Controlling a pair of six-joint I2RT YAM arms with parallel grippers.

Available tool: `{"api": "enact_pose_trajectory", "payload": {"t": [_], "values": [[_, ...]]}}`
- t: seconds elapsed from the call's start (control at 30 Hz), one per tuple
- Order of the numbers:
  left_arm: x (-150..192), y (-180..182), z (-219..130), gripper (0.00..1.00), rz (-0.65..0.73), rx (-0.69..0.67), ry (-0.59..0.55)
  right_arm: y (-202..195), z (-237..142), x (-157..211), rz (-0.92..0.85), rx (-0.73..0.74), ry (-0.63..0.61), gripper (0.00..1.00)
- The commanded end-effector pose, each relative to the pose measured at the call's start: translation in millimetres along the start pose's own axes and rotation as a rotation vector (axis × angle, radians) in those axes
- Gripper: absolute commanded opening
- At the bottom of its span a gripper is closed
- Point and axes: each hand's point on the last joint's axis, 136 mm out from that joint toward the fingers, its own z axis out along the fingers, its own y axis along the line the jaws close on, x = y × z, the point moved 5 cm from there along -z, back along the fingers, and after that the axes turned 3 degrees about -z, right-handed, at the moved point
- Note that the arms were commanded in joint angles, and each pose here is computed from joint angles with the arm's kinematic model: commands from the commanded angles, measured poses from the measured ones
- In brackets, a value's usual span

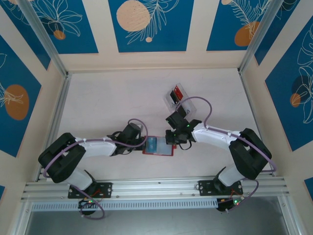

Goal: Put the credit cards into the card holder
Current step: Flip over the card slot in the card holder.

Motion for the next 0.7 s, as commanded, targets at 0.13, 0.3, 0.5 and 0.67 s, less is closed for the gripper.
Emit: {"api": "enact_pose_trajectory", "payload": {"t": [0.13, 0.3, 0.5, 0.67], "values": [[28.5, 5.1, 14.8, 0.16, 0.019, -0.015, 0.119, -3.0, 21.0, 2.9, -0.019, 0.048, 0.067, 0.11], [27.5, 4.4, 14.2, 0.16, 0.026, -0.017, 0.118, 1.8, 29.7, 4.0, -0.035, 0.050, 0.093, 0.12], [27.1, 3.7, 15.3, 0.16, 0.027, -0.014, 0.121, 9.4, 29.9, 3.9, -0.062, 0.038, 0.101, 0.11], [26.9, 3.1, 15.4, 0.17, 0.028, -0.012, 0.122, 21.0, 22.5, 0.4, -0.076, -0.028, 0.083, 0.14]]}}
